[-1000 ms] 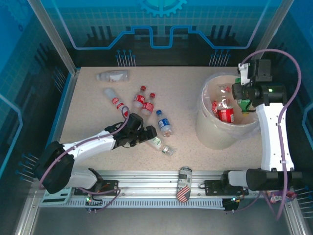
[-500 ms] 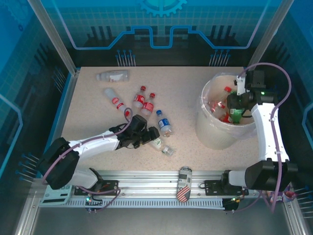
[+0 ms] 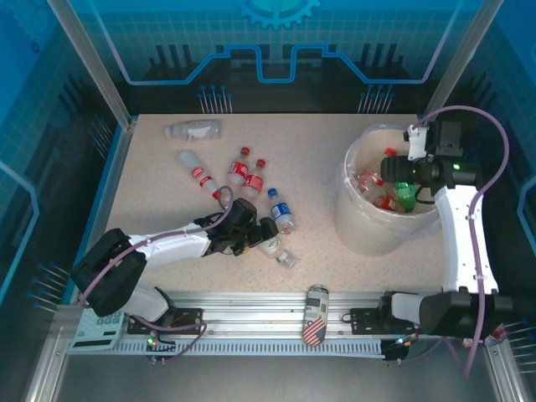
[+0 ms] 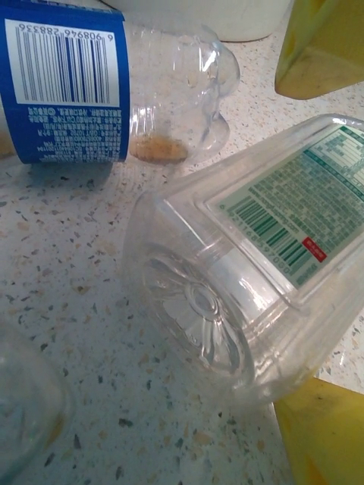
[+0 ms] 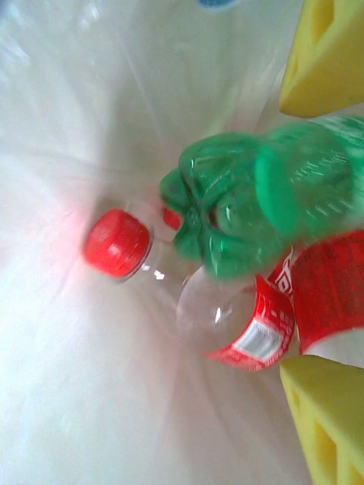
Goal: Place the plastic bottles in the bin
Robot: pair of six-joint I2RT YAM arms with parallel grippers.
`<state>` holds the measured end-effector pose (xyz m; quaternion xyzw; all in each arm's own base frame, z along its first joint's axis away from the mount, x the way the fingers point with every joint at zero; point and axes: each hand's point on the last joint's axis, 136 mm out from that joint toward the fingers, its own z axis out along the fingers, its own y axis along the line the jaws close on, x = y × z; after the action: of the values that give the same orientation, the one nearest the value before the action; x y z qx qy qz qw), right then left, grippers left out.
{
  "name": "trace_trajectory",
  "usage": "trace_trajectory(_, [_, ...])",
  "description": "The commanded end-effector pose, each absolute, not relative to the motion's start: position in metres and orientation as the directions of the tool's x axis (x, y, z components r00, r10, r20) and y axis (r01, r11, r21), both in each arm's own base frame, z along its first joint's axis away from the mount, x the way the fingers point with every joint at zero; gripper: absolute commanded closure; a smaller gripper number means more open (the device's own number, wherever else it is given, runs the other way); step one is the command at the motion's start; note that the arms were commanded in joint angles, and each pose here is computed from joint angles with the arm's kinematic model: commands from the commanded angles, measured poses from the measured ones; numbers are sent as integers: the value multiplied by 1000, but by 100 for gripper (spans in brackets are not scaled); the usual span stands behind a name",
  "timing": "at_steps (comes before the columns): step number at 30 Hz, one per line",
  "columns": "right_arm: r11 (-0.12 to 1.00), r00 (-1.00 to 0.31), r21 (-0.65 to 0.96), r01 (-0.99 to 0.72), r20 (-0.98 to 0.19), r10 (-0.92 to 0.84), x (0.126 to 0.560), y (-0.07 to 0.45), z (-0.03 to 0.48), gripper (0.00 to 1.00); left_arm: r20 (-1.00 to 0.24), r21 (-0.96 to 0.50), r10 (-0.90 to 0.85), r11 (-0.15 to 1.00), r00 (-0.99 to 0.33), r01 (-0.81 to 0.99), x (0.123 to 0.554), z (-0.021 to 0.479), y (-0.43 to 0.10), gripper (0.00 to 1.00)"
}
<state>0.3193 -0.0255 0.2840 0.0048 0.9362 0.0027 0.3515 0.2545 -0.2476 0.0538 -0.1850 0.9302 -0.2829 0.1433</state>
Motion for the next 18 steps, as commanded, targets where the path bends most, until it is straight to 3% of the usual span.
trace_trajectory(1, [998,-658,59,-37,-753,20,308,-10,329,15,-152,-583,-437,764,-887,-276,252,49,-250,4])
trace_trajectory(9, [962,-495,189,-195,-866,70,298,27,376,12,-141,-560,-460,767,-877,-312,240,49,-248,1])
trace_trajectory(18, [944,-505,228,-240,-859,79,301,40,367,11,-146,-548,-513,754,-846,-363,238,38,-249,1])
